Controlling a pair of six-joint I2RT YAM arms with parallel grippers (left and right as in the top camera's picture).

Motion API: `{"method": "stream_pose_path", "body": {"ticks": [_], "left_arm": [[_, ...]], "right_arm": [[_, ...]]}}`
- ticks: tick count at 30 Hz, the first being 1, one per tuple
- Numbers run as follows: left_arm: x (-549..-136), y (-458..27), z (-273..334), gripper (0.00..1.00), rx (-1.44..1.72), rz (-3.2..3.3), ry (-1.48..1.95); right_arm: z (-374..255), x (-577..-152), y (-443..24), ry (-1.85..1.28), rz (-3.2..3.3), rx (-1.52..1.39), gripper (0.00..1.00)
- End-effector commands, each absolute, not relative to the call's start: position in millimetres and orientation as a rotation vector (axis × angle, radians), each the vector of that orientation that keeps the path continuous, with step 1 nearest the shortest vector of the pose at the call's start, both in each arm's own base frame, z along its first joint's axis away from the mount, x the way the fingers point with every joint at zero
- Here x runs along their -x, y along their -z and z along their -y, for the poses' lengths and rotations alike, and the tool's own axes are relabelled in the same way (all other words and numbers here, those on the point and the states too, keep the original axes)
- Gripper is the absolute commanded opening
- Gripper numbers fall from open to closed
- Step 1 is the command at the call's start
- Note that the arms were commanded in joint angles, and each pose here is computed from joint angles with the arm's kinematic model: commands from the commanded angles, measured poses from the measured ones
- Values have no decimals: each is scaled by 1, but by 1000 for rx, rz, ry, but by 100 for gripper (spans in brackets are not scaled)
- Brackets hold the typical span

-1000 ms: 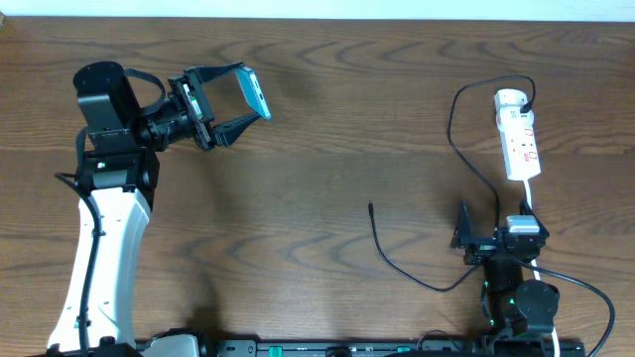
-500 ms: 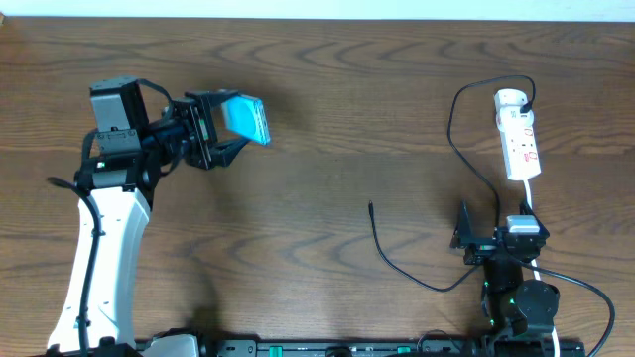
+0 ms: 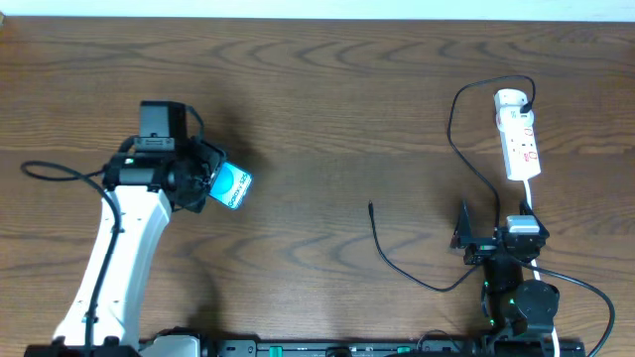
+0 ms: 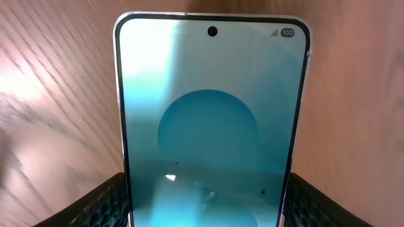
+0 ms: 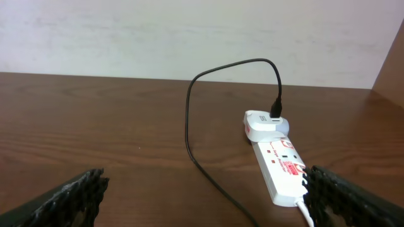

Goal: Plug charger to phone and switch on socket
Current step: 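Lift the phone with the left gripper and tilt it upright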

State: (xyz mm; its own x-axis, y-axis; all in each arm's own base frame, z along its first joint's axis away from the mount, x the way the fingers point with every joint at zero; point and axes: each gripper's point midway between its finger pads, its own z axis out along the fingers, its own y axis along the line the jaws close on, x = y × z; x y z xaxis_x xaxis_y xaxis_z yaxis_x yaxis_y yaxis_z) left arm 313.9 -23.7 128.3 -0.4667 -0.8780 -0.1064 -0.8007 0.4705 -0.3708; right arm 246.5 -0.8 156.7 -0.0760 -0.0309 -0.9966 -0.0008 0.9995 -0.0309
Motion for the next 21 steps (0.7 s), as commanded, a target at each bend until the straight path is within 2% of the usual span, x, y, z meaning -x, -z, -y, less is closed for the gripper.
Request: {"method": "stream_pose_path", "body": {"ticks": [1,7,16,21], "left_arm": [[-308,-103,12,7,1387,-2498,182],[-303,-71,13,7,1433,-2594,96],[-302,-66,13,7,1441,-2612,86],[-302,-66,17,7,1443,-2623,118]], "right_arm": [[-1,-246,-156,27,-1647,35,99],[-1,-246,-156,27,-1647,35,99],[-4,-246,-158,12,-1638,49,99],[-8,-246,-189,-76,-1516,-4,99]]}}
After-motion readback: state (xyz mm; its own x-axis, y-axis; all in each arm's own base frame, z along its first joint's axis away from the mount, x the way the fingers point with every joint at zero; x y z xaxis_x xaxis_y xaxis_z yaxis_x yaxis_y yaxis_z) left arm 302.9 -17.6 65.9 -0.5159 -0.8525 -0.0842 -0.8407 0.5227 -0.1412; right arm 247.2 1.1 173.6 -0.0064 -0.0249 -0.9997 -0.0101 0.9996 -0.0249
